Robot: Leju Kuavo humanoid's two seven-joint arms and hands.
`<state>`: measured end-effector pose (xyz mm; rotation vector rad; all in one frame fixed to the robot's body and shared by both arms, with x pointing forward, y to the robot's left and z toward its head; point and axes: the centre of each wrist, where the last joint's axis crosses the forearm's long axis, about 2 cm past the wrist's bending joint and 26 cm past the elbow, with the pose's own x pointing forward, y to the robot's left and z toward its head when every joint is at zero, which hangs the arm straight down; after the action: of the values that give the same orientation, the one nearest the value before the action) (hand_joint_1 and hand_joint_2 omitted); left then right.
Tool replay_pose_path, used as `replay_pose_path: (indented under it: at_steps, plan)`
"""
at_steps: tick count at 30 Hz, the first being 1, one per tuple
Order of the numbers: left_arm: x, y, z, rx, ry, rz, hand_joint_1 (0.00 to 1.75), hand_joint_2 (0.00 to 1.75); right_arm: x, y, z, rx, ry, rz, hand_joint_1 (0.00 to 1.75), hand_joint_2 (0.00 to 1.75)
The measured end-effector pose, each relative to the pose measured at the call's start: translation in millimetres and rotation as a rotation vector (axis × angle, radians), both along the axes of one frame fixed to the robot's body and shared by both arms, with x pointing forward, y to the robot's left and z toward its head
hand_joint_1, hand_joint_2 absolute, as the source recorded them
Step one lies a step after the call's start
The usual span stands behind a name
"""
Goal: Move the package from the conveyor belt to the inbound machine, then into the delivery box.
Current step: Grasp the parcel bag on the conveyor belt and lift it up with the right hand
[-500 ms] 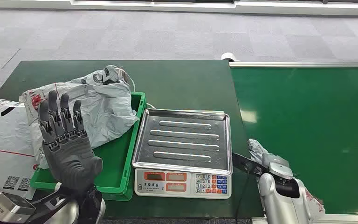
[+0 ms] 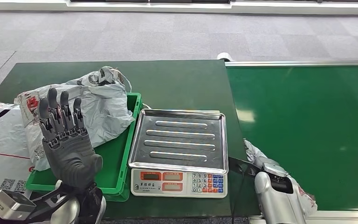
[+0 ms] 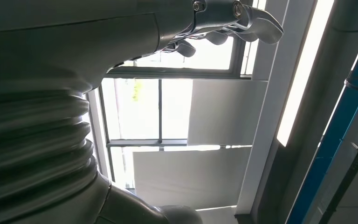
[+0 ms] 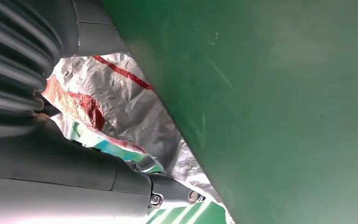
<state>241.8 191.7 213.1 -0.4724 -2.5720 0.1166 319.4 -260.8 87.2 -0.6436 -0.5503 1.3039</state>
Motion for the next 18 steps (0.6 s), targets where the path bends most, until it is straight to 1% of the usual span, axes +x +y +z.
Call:
replay_pose_path:
  at_steps: [5, 9, 13, 18]
  plan:
    - [0.2, -0.2, -0.7, 0.0, 0.003, 0.0, 0.0, 1.75, 1.1, -0.4, -2.0, -0.001, 0.01, 0.004, 0.0, 1.75]
    - [0.4, -0.3, -1.1, 0.0, 0.005, -0.001, 0.0, 1.75, 1.5, -0.7, -2.7, -0.001, 0.014, 0.006, 1.75, 1.75]
    - [1.2, -0.5, -0.8, 0.0, 0.004, -0.002, 0.0, 1.75, 2.1, -1.1, -2.7, 0.0, 0.004, 0.008, 1.75, 1.75]
    - [2.2, 1.1, -0.7, 0.002, 0.002, 0.001, 0.0, 1.75, 3.2, -0.3, -1.6, -0.002, -0.059, 0.002, 1.75, 1.75]
